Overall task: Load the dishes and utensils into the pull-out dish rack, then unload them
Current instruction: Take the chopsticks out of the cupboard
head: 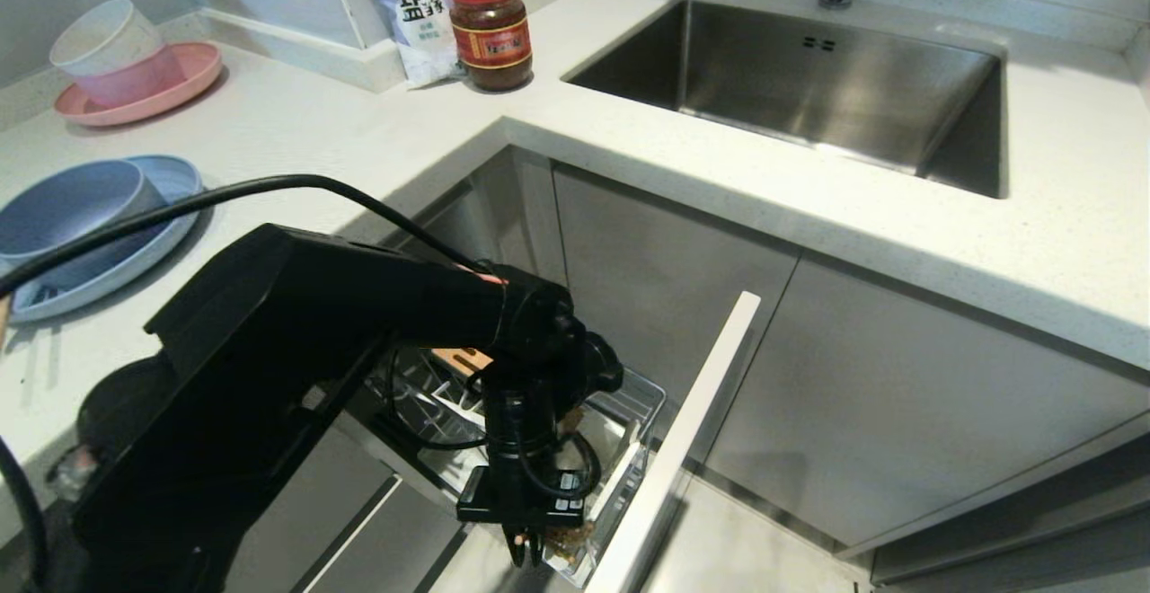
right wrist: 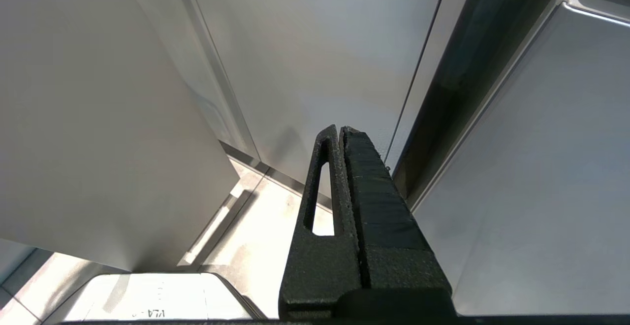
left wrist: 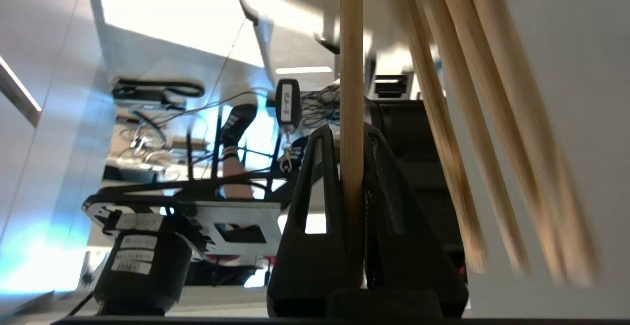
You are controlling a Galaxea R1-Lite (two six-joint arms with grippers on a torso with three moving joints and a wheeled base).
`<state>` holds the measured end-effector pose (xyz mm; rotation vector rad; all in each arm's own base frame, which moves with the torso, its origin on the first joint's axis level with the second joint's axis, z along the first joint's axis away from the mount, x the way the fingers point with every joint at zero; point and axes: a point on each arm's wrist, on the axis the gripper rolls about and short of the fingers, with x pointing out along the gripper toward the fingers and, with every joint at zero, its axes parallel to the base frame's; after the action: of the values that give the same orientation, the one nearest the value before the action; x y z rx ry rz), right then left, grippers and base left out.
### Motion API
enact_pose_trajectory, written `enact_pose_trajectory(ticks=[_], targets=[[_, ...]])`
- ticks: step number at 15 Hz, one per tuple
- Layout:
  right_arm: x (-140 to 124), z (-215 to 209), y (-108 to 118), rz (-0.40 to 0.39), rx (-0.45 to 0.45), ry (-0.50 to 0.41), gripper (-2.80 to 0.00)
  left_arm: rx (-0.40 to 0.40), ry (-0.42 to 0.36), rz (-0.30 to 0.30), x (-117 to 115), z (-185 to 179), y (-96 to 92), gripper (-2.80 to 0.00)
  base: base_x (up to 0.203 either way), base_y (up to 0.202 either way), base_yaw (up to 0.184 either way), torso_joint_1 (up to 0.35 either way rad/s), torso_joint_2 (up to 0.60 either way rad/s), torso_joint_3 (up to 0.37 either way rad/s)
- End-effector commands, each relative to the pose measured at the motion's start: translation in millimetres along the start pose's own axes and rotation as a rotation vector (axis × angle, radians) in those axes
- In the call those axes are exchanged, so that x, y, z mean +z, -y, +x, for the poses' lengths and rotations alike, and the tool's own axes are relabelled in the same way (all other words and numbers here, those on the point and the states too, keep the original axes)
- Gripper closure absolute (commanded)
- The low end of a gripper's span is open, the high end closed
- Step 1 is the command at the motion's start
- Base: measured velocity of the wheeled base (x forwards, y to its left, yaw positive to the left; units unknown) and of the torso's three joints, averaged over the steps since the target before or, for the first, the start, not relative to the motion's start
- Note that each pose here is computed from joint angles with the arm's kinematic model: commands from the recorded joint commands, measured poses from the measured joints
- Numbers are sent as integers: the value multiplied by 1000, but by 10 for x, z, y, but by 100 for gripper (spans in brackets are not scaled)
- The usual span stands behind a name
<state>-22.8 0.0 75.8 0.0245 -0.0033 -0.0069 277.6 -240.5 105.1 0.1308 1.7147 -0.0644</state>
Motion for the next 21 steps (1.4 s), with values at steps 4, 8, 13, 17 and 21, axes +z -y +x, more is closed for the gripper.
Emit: enact_pose_trajectory(ticks=[4,8,13,17,21], targets=[[-5,-2,0,0,0,3,0,-79,88,15,-465,-678,-247,0,0,0,0,0,0,0],[-5,-2,0,0,0,3,0,-148,141,43,-769,-1002,-352,0,0,0,0,0,0,0],[-5,-2,0,0,1,3,0,-229,238,95,-1289,-1464,-553,0,0,0,0,0,0,0],[-5,-2,0,0,-1,3,0,-313,346,147,-1801,-1857,-793,0,0,0,0,0,0,0],[-5,-2,0,0,-1,3,0,-503,573,163,-2267,-2208,-1091,0,0,0,0,0,0,0]])
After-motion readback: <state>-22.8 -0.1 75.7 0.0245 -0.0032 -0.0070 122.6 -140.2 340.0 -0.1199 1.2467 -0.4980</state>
